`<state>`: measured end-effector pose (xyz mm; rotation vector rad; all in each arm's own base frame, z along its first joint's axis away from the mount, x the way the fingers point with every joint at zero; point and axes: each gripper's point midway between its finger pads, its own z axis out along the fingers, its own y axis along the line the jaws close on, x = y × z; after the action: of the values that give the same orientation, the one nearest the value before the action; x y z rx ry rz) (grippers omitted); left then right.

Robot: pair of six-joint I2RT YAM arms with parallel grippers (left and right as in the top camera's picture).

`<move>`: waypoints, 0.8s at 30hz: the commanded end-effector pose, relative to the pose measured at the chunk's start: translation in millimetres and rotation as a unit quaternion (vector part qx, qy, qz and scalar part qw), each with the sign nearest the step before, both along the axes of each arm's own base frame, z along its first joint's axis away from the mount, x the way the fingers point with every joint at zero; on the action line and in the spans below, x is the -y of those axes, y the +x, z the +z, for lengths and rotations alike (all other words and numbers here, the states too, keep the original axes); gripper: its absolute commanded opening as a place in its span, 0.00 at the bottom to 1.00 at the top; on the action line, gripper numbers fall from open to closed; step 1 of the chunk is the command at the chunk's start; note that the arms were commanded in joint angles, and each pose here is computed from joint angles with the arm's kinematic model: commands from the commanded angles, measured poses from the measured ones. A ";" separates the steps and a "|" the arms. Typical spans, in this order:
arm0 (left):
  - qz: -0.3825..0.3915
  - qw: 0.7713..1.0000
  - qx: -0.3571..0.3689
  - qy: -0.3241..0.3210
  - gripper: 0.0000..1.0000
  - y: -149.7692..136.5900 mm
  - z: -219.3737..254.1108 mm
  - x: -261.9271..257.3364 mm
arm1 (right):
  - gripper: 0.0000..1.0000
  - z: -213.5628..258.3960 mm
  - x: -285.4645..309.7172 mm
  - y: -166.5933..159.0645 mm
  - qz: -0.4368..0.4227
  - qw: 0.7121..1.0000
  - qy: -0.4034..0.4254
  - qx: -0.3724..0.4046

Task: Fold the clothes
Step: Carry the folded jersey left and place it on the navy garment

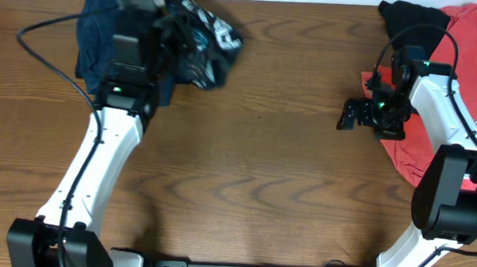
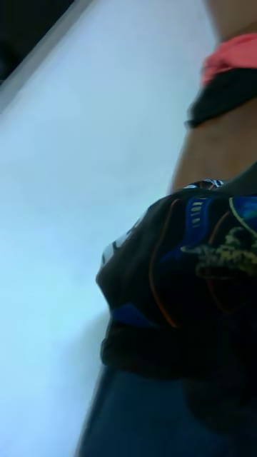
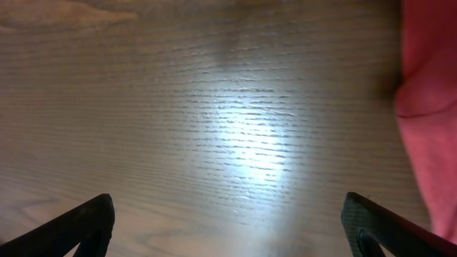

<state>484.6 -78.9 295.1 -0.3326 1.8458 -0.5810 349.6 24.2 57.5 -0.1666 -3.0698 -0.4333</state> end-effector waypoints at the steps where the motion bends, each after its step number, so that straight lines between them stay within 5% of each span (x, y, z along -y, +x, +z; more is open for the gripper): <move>1: 0.064 0.997 0.039 0.003 0.06 9.5 22.0 -36.7 | 0.99 -2.2 -14.1 -3.4 0.015 1.000 0.022 0.000; 7: 0.114 0.991 0.065 0.006 0.06 40.4 6.6 -75.1 | 0.99 -3.3 -28.5 -6.6 0.037 0.999 0.022 -0.003; 15: 0.156 0.988 0.017 0.012 0.06 91.7 -93.8 -122.1 | 0.99 -3.3 -50.4 -10.7 0.068 0.997 0.022 -0.003; 24: 0.155 0.976 -0.150 0.007 0.11 68.7 -198.4 -148.2 | 0.99 -3.6 -57.8 -5.9 0.067 0.997 0.021 0.006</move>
<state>550.4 73.5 89.0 -0.7306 2.0179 -0.2725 343.5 77.5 53.7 0.0442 -3.0558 -0.4771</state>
